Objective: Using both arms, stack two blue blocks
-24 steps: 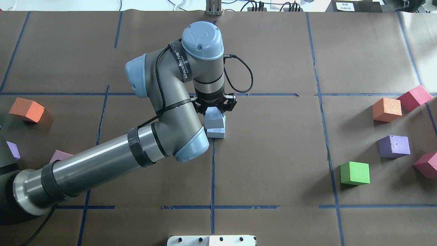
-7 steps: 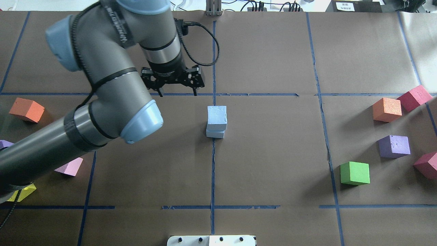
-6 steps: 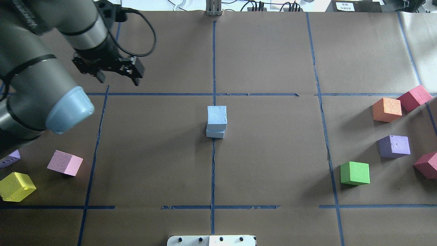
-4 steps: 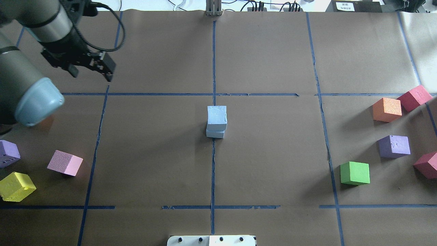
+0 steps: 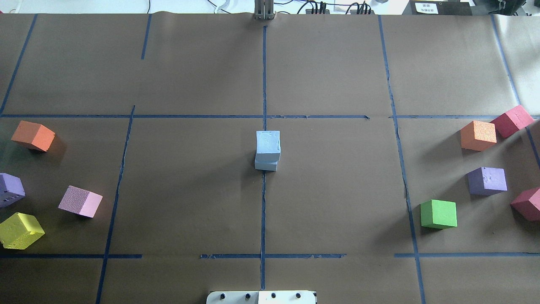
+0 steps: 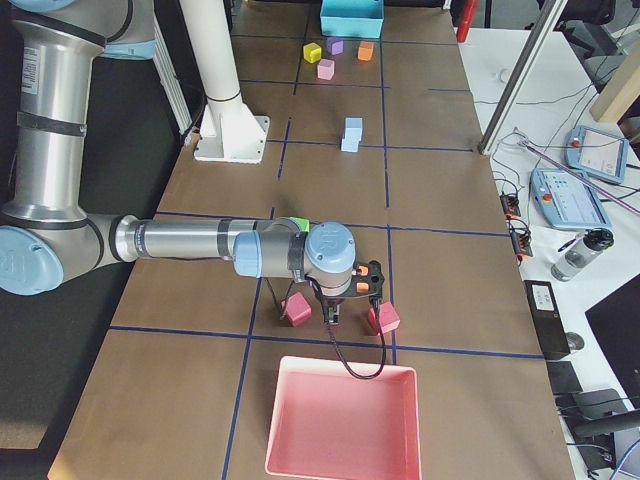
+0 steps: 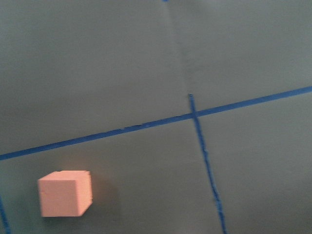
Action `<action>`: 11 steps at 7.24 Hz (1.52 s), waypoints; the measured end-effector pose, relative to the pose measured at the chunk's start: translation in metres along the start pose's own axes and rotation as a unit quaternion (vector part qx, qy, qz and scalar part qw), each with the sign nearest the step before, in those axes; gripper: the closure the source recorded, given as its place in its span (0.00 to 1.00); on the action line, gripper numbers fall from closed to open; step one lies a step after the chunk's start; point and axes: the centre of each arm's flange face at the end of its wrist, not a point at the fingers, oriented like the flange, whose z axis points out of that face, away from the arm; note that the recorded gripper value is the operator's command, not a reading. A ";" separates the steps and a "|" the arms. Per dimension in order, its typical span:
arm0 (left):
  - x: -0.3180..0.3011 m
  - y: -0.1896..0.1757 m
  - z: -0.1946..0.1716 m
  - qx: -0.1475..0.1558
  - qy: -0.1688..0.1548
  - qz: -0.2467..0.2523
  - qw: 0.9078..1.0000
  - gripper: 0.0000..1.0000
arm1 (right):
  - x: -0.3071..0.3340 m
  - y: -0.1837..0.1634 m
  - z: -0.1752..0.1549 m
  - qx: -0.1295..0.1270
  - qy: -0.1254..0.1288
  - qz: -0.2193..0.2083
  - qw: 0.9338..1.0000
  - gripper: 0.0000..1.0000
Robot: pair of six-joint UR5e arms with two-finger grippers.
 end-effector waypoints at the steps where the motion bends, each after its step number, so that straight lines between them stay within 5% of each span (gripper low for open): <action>1: -0.055 0.018 0.018 0.001 0.012 -0.005 1.000 0.00 | 0.000 0.000 0.000 0.000 0.000 -0.001 1.000 0.00; 4: -0.147 0.100 0.088 0.027 0.017 -0.009 0.999 0.00 | -0.002 -0.001 -0.002 0.003 0.000 -0.006 1.000 0.00; 11: -0.155 0.134 0.079 0.044 0.013 -0.083 0.995 0.00 | -0.005 -0.003 -0.006 0.007 0.001 -0.011 1.000 0.00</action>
